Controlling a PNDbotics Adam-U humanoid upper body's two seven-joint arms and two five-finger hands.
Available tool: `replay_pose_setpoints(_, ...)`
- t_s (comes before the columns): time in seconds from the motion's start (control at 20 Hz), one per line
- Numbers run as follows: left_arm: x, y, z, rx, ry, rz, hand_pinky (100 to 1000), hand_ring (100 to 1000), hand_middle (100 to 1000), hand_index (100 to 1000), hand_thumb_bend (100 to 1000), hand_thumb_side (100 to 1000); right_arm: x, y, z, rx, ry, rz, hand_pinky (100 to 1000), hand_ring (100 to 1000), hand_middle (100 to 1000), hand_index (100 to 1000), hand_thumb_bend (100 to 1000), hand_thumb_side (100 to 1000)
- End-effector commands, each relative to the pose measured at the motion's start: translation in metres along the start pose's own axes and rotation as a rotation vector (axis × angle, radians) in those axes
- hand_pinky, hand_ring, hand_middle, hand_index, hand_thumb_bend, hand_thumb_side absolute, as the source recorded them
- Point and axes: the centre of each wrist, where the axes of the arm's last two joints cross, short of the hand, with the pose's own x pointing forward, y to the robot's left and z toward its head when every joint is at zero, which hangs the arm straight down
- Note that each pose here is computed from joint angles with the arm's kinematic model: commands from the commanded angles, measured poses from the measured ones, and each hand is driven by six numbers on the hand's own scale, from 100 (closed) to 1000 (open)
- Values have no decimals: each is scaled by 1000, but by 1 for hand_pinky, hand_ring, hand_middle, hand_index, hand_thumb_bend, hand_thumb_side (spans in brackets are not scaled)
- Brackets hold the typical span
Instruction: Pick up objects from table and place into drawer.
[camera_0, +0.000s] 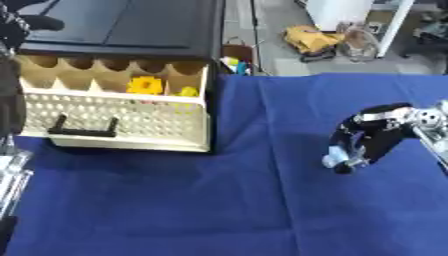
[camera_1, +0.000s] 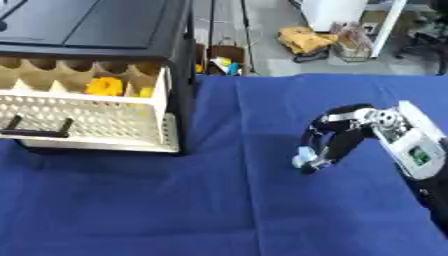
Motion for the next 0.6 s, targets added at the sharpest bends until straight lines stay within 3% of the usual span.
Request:
replay_pose_setpoints(0.05,4,2,-3,-2,-18,-5,634,759,766,905,225,1000,-1,-9,9,-49,20,15,821,912,481,759,639,263)
replay_pose_setpoints(0.35,4,1,-3,-4,-17,-5,633,758,766,904,219,1000,-6,-6,6,-61,40,20,822,912,493,766,624,257)
replay_pose_setpoints(0.6,4,1,-2,-7,-14,-5,633,758,765,903,216,1000,-12,-5,5,-65,58,17,814,905,487,760,557,225)
